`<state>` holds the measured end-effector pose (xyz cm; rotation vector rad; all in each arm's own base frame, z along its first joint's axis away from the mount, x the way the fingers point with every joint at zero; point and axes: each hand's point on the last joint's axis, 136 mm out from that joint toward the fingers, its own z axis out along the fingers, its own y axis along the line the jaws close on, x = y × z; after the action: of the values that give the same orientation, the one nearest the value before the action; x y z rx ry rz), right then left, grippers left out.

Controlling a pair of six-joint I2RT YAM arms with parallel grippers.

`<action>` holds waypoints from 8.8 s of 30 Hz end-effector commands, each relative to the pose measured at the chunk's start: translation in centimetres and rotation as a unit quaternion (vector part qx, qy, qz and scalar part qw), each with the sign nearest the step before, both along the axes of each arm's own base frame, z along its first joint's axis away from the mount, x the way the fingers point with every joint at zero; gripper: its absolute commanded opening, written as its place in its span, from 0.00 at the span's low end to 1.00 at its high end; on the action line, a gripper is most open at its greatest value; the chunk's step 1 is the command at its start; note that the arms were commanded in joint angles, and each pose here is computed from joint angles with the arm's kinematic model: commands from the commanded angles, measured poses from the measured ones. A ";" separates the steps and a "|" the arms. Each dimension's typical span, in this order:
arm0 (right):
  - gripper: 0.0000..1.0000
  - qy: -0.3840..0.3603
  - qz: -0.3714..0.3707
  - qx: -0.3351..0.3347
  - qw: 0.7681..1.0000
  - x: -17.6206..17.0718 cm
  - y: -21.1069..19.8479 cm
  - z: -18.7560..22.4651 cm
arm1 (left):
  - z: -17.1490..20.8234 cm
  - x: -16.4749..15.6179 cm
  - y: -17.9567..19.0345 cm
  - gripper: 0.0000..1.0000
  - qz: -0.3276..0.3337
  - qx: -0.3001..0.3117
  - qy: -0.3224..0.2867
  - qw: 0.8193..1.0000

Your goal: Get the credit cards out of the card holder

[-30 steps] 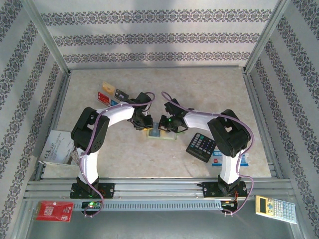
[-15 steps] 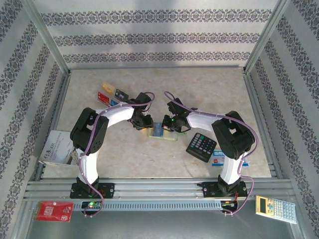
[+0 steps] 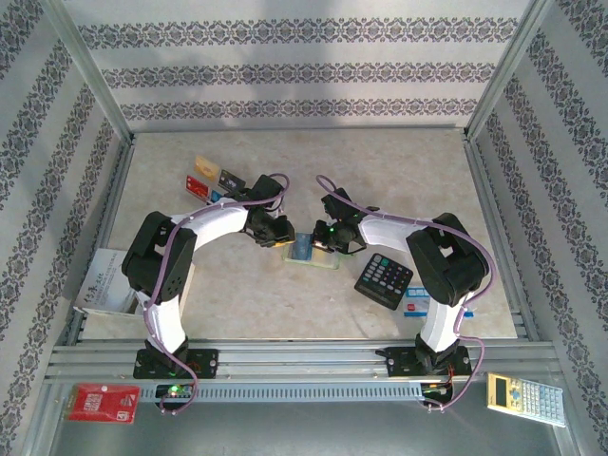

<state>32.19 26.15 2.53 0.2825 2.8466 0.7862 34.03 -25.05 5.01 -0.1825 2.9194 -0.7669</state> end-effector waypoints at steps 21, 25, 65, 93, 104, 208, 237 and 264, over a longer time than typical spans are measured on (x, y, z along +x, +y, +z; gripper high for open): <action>0.23 -0.007 0.028 0.047 0.998 0.0 1.4 1.0 | -5.4 -1.2 1.1 0.17 0.040 0.013 0.081 0.996; 0.23 0.001 0.032 0.043 0.999 -0.3 1.5 0.3 | -6.0 -1.6 1.3 0.18 0.047 0.005 0.093 0.995; 0.01 0.003 0.003 0.024 1.000 -1.3 -2.0 0.4 | -4.4 -0.7 2.4 0.21 0.045 -0.013 0.073 0.996; 0.23 -0.030 0.014 0.100 0.994 -0.1 0.2 3.3 | -4.0 -0.2 -1.9 0.13 -0.004 -0.050 0.061 0.997; 0.19 -0.018 -0.019 0.113 0.993 0.0 0.4 1.6 | -4.8 -0.8 -1.4 0.11 -0.001 -0.038 0.071 0.997; 0.98 -0.223 -0.001 0.005 0.975 1.6 -7.1 12.9 | 12.1 2.0 21.8 0.00 0.448 0.170 -0.134 0.868; 0.98 -0.224 -0.003 -0.001 0.975 3.9 -4.6 13.9 | 5.6 8.9 21.1 0.00 0.480 0.191 -0.053 0.855; 0.98 -0.212 -0.001 0.004 0.977 3.6 -3.9 13.1 | 6.9 9.4 20.3 0.00 0.483 0.153 -0.053 0.861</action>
<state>35.43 21.70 15.01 0.0976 2.4578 0.7329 42.66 -4.84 10.02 -1.3335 2.3529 -0.0578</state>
